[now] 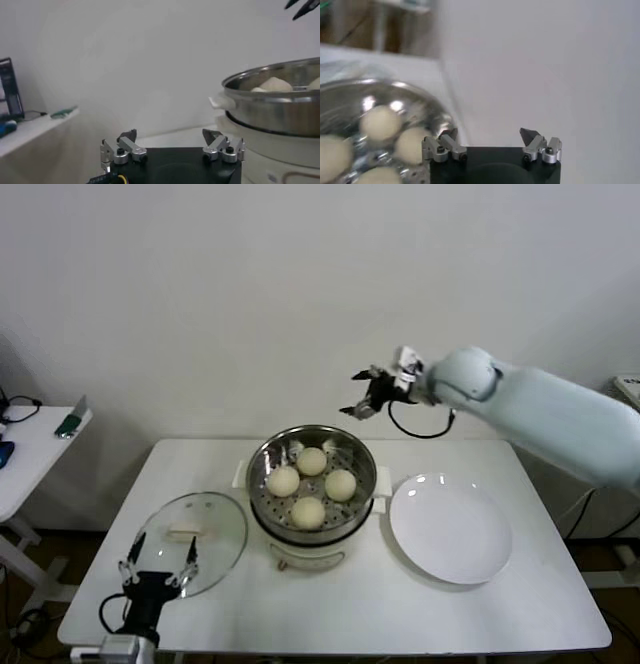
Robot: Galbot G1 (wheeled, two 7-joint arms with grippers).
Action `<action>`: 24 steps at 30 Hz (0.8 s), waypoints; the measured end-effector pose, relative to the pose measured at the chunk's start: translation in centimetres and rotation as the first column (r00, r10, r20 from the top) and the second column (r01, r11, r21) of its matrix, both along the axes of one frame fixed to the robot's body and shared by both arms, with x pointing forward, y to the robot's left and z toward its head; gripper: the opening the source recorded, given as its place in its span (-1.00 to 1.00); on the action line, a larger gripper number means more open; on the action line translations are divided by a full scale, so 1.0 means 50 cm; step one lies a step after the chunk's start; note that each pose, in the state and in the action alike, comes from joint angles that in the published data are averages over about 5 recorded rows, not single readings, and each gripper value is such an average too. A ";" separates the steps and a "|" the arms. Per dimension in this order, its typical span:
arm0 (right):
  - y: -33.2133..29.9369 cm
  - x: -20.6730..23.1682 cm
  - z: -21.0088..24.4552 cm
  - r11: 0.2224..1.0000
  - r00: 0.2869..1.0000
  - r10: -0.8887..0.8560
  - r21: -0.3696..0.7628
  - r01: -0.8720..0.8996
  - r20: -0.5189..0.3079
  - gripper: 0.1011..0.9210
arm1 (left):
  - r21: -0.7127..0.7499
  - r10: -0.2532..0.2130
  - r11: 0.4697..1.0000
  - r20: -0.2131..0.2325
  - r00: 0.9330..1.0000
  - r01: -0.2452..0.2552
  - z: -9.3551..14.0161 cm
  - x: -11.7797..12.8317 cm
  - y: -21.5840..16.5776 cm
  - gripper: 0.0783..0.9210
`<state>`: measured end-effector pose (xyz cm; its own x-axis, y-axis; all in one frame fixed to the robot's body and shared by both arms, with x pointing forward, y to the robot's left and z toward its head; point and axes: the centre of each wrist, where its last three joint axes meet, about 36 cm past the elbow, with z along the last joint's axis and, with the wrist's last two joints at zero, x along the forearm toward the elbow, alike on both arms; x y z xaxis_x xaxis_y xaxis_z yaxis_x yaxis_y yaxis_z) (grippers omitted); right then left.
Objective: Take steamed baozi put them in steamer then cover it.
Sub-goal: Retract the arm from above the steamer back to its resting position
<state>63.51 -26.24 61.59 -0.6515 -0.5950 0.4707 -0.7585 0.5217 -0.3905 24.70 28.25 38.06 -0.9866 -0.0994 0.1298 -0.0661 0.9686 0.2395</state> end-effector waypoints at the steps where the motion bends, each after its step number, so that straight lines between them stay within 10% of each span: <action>1: -0.022 -0.013 -0.018 0.999 0.999 -0.034 0.035 0.034 0.011 0.76 | 0.004 0.002 1.000 0.006 1.000 -0.002 0.000 0.003 0.000 0.77; 16: -0.258 -0.234 -0.326 0.840 0.897 -0.429 0.415 0.350 0.112 0.76 | 0.183 0.050 0.981 0.076 0.996 -0.063 -0.027 0.023 0.039 0.77; 24: -0.313 -0.415 -0.492 0.708 0.795 -0.603 0.506 0.492 0.071 0.76 | 0.480 0.025 0.874 0.107 0.994 -0.073 -0.062 0.007 0.073 0.77</action>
